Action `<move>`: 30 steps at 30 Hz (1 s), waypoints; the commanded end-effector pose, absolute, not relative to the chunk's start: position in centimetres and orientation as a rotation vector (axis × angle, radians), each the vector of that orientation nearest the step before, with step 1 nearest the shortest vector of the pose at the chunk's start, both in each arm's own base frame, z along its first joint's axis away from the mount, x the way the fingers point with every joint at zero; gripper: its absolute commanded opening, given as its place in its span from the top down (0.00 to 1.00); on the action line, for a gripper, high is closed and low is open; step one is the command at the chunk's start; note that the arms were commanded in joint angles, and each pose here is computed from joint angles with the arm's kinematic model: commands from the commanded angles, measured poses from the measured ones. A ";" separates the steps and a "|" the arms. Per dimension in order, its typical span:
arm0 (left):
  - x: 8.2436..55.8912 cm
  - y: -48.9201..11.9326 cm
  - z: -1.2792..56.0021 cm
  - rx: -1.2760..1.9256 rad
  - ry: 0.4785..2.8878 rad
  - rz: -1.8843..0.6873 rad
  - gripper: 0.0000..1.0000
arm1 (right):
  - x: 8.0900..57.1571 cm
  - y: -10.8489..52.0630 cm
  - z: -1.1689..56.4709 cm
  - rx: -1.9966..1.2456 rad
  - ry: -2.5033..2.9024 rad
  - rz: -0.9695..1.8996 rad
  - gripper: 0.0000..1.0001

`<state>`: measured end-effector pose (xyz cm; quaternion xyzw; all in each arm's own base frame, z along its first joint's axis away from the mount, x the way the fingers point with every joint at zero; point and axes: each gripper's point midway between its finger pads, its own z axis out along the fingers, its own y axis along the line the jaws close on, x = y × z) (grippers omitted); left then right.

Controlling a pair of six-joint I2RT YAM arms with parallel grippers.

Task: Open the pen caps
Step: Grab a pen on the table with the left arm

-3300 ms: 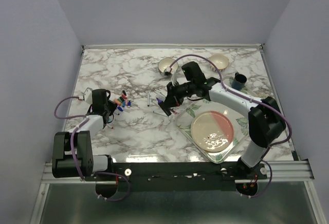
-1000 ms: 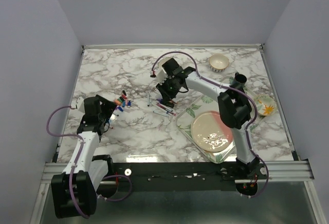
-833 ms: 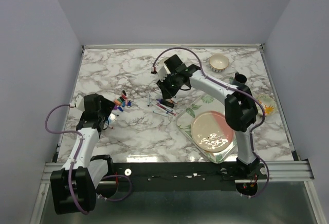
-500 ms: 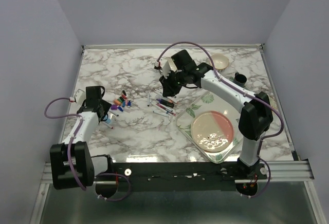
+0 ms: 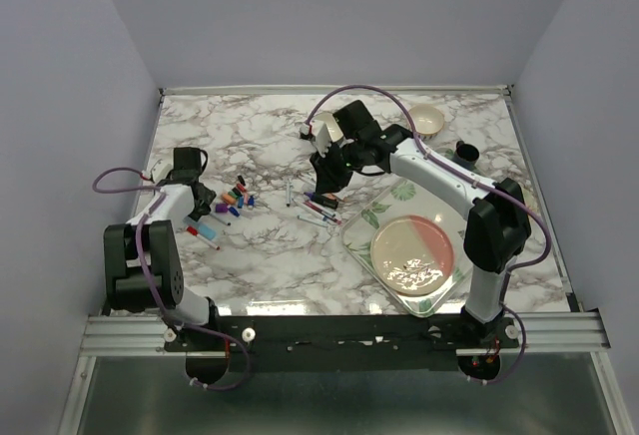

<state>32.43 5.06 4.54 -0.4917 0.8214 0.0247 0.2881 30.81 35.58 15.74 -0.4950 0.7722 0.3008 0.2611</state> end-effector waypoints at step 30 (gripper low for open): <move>32.1 2.1 11.0 -1.010 2.133 -0.207 1.00 | 25.6 36.6 20.5 -1.421 1.896 1.141 0.75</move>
